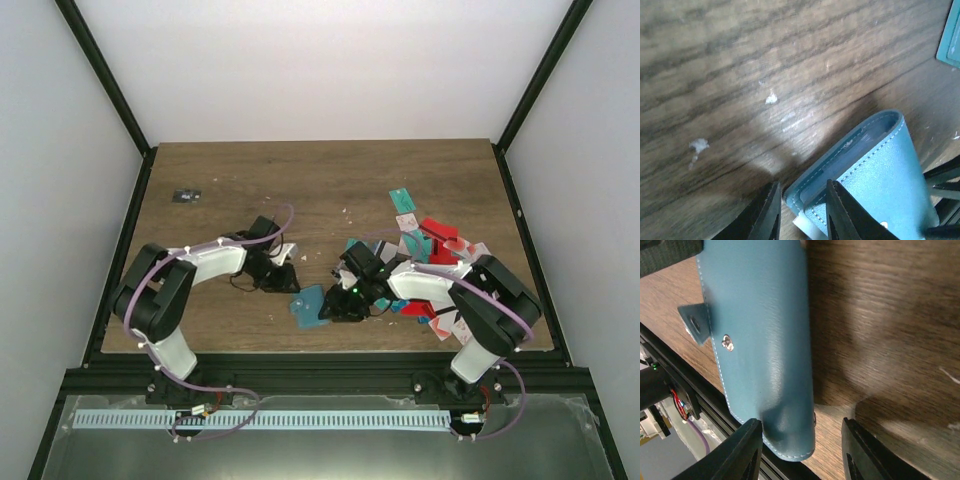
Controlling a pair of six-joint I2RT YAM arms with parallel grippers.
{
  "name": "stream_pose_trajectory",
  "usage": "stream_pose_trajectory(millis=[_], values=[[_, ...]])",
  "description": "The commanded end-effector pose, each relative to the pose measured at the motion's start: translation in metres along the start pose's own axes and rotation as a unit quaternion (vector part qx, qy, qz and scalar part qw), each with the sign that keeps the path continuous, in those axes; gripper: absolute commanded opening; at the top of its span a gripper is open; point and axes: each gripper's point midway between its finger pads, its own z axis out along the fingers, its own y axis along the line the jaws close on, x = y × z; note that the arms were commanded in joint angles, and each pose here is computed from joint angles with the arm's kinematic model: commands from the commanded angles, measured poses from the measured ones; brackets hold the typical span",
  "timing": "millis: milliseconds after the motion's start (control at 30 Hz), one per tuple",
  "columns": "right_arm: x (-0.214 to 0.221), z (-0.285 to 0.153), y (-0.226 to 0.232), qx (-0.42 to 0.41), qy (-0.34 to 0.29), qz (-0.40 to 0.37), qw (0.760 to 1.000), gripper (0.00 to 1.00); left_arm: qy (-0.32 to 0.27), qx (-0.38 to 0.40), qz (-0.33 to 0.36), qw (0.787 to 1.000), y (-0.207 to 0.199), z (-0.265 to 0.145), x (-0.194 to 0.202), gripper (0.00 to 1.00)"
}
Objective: Put the credit cards into the card holder
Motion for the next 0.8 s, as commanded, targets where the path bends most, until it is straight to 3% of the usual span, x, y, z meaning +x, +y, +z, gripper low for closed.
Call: stream_pose_trajectory(millis=[0,467,767], values=[[-0.001,-0.005,0.006,-0.016,-0.014,-0.002,1.0,0.46,0.005,-0.036,-0.026,0.999,0.015,0.001,0.021,0.25],[0.004,-0.007,0.004,-0.018,-0.015,-0.002,1.0,0.46,0.006,-0.039,-0.115,0.993,0.019,0.005,0.081,0.2],[0.005,-0.011,0.005,-0.02,-0.024,-0.006,0.999,0.46,-0.03,-0.031,-0.088,0.995,-0.003,-0.021,0.06,0.26]])
